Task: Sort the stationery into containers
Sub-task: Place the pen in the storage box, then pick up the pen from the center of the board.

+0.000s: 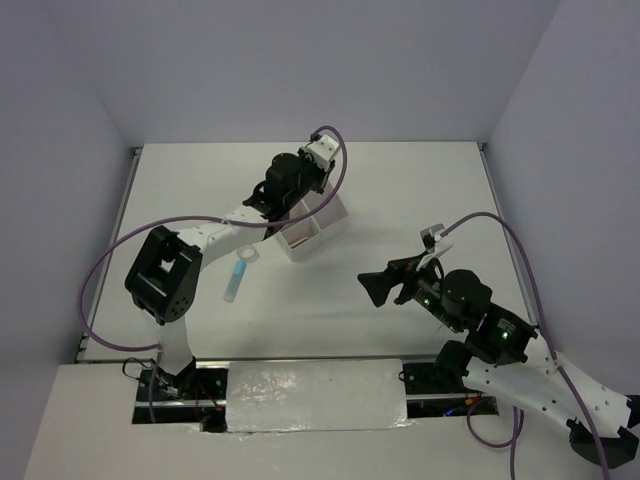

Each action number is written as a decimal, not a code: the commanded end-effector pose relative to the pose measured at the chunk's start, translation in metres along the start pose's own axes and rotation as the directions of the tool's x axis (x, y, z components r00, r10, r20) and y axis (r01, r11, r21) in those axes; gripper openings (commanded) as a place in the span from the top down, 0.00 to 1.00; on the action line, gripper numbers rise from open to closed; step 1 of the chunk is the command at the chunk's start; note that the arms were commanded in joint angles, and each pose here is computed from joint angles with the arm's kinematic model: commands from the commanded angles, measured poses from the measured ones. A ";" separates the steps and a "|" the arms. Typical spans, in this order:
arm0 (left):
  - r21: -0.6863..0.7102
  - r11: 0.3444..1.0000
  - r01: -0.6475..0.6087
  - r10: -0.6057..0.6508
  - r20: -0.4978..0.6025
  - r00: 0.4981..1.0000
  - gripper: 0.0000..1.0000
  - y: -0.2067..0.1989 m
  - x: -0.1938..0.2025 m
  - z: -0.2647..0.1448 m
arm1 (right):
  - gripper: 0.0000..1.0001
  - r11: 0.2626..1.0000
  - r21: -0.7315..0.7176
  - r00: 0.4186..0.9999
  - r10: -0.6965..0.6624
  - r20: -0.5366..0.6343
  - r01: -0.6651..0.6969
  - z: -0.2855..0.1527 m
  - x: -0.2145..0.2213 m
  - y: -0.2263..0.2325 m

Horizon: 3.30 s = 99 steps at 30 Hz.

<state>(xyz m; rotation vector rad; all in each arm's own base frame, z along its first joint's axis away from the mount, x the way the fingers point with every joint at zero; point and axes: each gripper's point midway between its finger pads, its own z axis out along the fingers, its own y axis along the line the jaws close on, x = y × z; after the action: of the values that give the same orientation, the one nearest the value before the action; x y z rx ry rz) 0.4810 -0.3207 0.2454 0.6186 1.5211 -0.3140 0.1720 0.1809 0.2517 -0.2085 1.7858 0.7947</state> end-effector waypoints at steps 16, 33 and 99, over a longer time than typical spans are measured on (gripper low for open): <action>0.080 0.997 0.020 -0.028 0.096 0.995 0.81 -0.005 -0.009 0.011 | 0.00 0.999 -0.006 0.998 -0.050 -0.039 0.050 0.008 0.000 0.005; 0.096 0.994 0.055 -0.060 0.052 0.997 0.45 -0.008 0.019 0.011 | 0.00 0.999 -0.009 0.998 -0.048 -0.039 0.048 0.007 0.001 0.005; -0.747 0.432 0.505 -0.422 0.327 0.845 0.01 0.135 -0.014 -0.473 | 0.37 0.831 0.455 0.777 0.045 -0.629 0.320 0.276 0.268 0.082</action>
<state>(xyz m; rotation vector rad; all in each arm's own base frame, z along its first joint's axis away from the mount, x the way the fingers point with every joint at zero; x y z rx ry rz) 0.1588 0.0530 0.3056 -0.6172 1.5344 -0.0053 0.2432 0.5005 0.0220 -0.2381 2.4772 0.1754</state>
